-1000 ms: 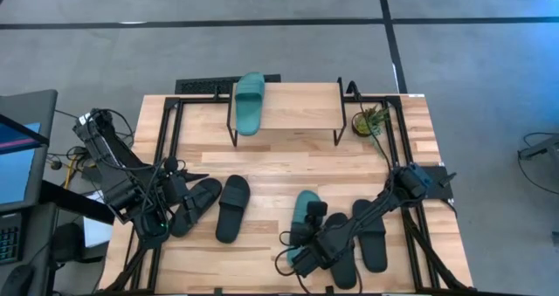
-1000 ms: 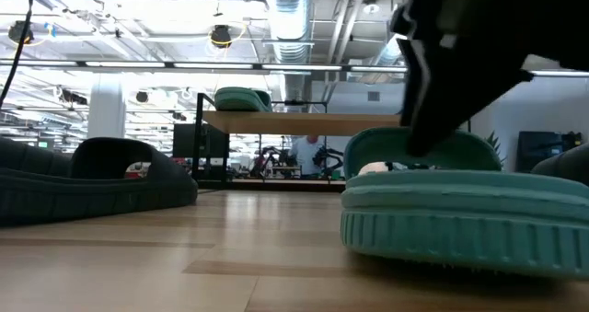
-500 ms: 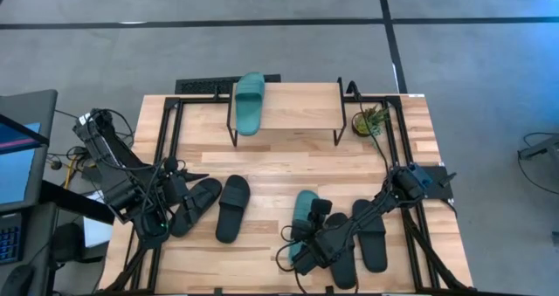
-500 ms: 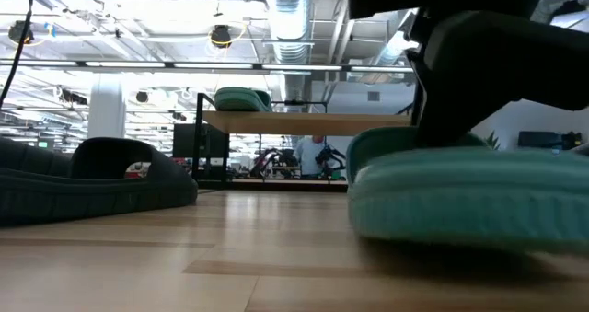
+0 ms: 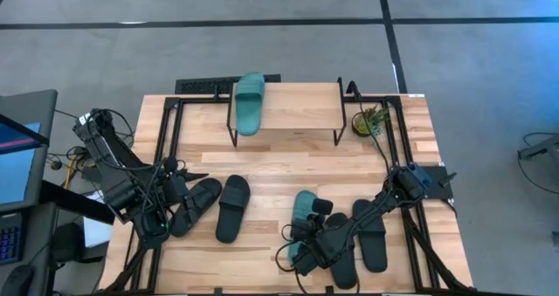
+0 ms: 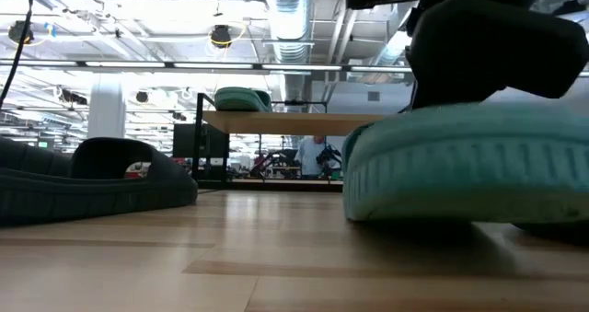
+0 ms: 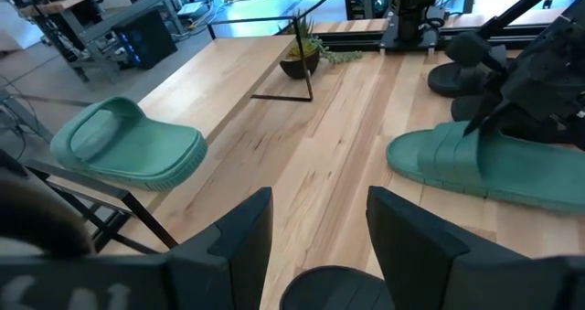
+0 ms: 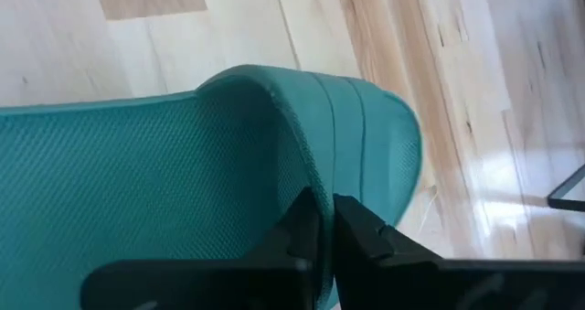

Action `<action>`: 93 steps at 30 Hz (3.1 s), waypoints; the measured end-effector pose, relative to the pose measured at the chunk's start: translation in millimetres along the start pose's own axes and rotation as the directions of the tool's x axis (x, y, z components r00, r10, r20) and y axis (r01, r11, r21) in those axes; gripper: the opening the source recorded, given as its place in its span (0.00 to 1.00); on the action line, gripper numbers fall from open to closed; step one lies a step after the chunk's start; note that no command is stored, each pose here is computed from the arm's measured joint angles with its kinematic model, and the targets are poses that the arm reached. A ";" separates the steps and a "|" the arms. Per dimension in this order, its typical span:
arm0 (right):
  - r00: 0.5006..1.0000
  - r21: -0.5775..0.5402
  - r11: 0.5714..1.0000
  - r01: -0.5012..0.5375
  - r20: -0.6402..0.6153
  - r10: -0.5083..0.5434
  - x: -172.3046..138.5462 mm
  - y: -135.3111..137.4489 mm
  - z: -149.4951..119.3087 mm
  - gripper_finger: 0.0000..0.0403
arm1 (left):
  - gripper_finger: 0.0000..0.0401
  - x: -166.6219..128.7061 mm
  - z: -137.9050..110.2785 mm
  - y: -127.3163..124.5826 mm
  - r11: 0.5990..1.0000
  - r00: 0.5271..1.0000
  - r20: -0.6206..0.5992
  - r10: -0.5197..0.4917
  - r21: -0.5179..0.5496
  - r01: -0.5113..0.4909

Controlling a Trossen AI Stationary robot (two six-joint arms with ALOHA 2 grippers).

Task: Pick and place slides into the shelf
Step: Put the green slide on the shelf

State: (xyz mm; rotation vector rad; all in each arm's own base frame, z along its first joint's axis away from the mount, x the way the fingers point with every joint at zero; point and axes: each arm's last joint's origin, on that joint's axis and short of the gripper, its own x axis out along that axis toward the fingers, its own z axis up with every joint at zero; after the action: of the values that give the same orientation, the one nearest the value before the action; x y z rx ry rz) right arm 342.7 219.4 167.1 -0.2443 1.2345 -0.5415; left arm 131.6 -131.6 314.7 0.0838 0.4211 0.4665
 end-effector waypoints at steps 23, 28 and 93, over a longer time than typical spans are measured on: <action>0.983 0.002 0.994 0.106 0.149 -0.105 -53.4 -29.8 35.8 0.00 | 0.42 0.0 -0.7 1.3 1.000 1.000 -0.002 0.008 0.003 -0.008; 0.974 -0.048 0.989 0.140 0.184 -0.129 -59.0 -42.2 49.7 0.00 | 0.42 0.0 -0.6 1.2 1.000 1.000 0.000 0.008 0.000 -0.008; 0.955 -0.087 0.958 0.274 0.143 -0.261 46.6 -320.0 170.5 0.00 | 0.42 -0.1 -0.4 1.1 0.998 1.000 -0.002 0.005 -0.060 -0.005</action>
State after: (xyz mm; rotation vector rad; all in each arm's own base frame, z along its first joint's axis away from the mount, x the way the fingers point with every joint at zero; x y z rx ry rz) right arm 430.6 -95.3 331.1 -0.5347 1.1102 -0.6840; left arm 130.9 -130.7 314.5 0.0262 0.4084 0.4839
